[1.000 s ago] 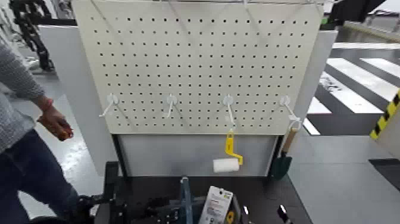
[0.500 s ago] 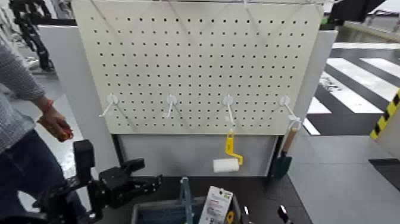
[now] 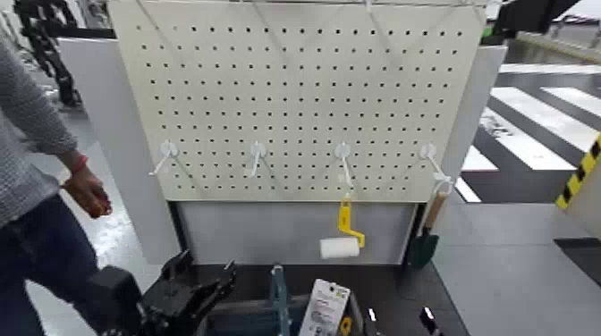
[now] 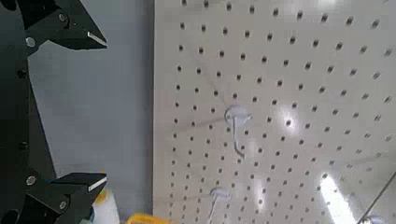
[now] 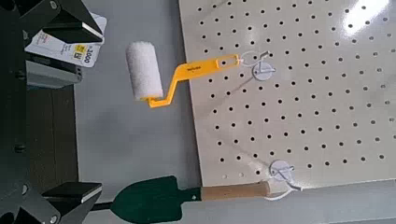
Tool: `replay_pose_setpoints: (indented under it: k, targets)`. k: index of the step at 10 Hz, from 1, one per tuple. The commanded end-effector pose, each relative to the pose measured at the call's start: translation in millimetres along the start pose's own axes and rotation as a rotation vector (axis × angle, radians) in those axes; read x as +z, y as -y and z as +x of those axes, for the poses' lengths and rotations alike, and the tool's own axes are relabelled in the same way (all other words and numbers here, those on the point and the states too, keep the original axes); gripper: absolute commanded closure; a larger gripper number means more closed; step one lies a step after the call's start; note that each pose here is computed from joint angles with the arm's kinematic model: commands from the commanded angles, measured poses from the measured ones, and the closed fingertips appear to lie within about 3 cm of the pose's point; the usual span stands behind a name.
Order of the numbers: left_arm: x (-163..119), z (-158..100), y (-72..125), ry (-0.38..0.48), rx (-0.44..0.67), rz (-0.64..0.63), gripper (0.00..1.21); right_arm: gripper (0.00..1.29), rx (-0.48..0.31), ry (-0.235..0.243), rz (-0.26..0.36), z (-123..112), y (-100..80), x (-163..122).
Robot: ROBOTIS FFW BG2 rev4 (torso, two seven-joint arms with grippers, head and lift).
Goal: Put the red screwdriver into the crate.
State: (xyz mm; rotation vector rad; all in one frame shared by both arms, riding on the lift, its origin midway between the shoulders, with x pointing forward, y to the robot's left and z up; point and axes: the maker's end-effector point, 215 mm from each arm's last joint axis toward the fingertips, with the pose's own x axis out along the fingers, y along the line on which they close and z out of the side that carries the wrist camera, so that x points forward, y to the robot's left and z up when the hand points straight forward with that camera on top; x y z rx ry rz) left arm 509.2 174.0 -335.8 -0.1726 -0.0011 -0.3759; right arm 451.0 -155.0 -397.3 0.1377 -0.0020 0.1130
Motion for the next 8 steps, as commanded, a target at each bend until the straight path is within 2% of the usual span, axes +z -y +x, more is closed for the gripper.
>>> replay_pose_setpoints:
  k: [1,3,4,6,8]
  targets:
    - [-16.2,-17.8,-4.4,-0.005,0.065,0.033,0.27,0.17,0.004,0.03,-0.032,-1.9,-0.2,9.2]
    - [-38.9,-38.9,-18.3,-0.007,0.179,0.057,0.27,0.17,0.007,0.058,-0.068,-2.3,-2.3,18.9]
    - [-46.9,-44.6,-18.0,-0.019,0.195,0.064,0.27,0.17,0.012,0.066,-0.079,-2.2,-3.5,21.9]
    - [-44.5,-46.6,-16.7,-0.015,0.198,0.086,0.27,0.17,0.012,0.068,-0.085,-3.3,-3.4,22.5]
    - [-46.0,-46.5,-15.8,-0.017,0.199,0.085,0.27,0.16,0.011,0.055,-0.093,-1.7,-3.1,22.2]
